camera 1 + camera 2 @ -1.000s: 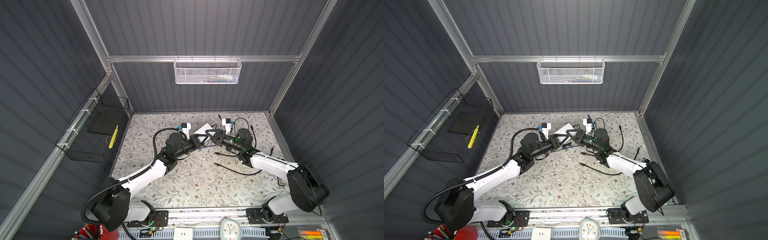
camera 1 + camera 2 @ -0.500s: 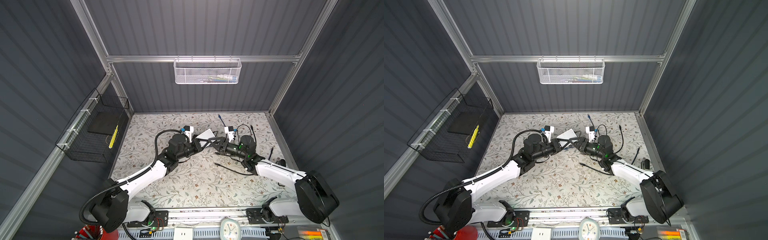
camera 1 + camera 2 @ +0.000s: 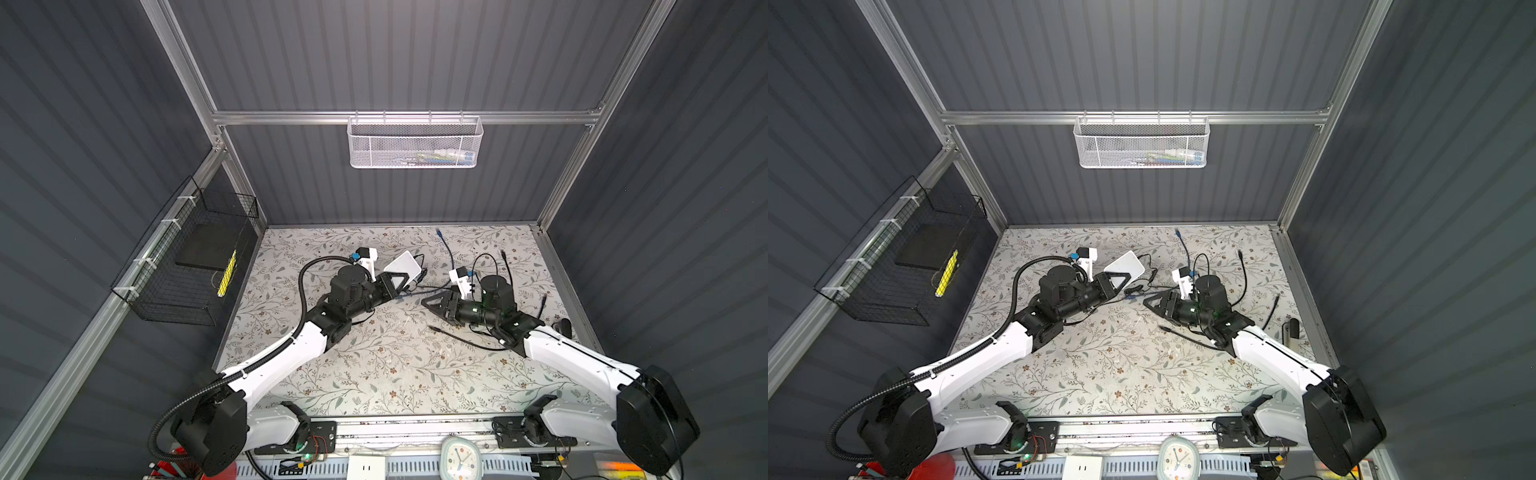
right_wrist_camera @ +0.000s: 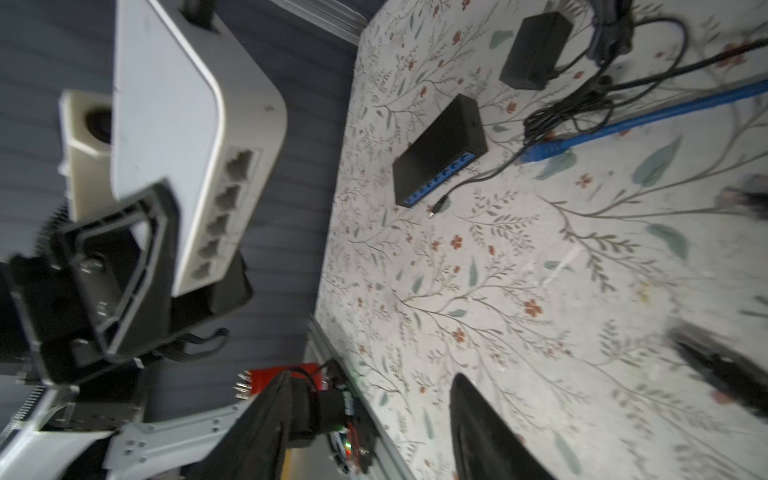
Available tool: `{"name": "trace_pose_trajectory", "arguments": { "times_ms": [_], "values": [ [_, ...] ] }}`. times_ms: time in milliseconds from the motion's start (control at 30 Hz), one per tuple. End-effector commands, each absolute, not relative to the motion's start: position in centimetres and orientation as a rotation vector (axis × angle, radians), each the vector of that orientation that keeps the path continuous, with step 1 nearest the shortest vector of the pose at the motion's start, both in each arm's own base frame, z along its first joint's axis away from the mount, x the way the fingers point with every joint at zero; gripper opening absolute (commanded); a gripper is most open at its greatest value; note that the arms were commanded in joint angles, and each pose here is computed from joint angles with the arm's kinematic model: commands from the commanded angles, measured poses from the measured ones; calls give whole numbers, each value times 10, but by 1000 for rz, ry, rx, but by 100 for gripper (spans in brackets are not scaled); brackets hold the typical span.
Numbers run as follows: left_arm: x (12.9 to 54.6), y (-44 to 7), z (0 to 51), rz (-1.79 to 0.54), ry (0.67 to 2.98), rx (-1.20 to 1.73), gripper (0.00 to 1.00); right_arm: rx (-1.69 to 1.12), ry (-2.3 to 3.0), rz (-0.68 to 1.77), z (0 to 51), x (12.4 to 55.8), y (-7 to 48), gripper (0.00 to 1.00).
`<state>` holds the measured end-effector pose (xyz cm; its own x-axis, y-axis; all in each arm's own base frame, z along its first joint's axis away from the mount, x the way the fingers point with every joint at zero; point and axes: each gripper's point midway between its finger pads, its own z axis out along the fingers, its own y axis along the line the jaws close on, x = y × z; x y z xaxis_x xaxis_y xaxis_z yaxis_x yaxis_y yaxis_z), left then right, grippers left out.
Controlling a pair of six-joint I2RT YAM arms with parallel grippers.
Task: Insert the plug into the switch port
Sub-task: 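Move the right gripper down to the black ethernet plugs on the table, then grasp a black ethernet plug with the right gripper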
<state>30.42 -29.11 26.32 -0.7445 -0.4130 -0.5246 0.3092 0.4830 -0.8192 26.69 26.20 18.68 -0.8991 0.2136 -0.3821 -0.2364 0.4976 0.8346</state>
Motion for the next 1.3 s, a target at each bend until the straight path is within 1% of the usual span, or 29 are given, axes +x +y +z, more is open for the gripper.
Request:
{"name": "trace_pose_trajectory", "arguments": {
  "times_ms": [0, 100, 233, 367, 700, 1000, 1267],
  "values": [
    [305, -278, 270, -1251, 2001, -88, 0, -176, 2523, 1025, 148, 252, 230, 61],
    [300, -269, 256, -1202, 2027, -97, 0, -256, 2584, 842, 134, 253, 213, 61],
    [293, -262, 241, -1169, 2049, -89, 0, -298, 2672, 608, 108, 265, 195, 57],
    [288, -256, 228, -1146, 2063, -90, 0, -319, 2736, 512, 83, 272, 191, 53],
    [281, -253, 213, -1155, 2078, -86, 0, -374, 2798, 444, 52, 277, 196, 50],
    [277, -247, 213, -1147, 2059, -94, 0, -482, 2828, 340, 37, 280, 208, 50],
    [276, -244, 217, -1139, 2049, -83, 0, -543, 2858, 322, 18, 280, 214, 50]
  ]
}}
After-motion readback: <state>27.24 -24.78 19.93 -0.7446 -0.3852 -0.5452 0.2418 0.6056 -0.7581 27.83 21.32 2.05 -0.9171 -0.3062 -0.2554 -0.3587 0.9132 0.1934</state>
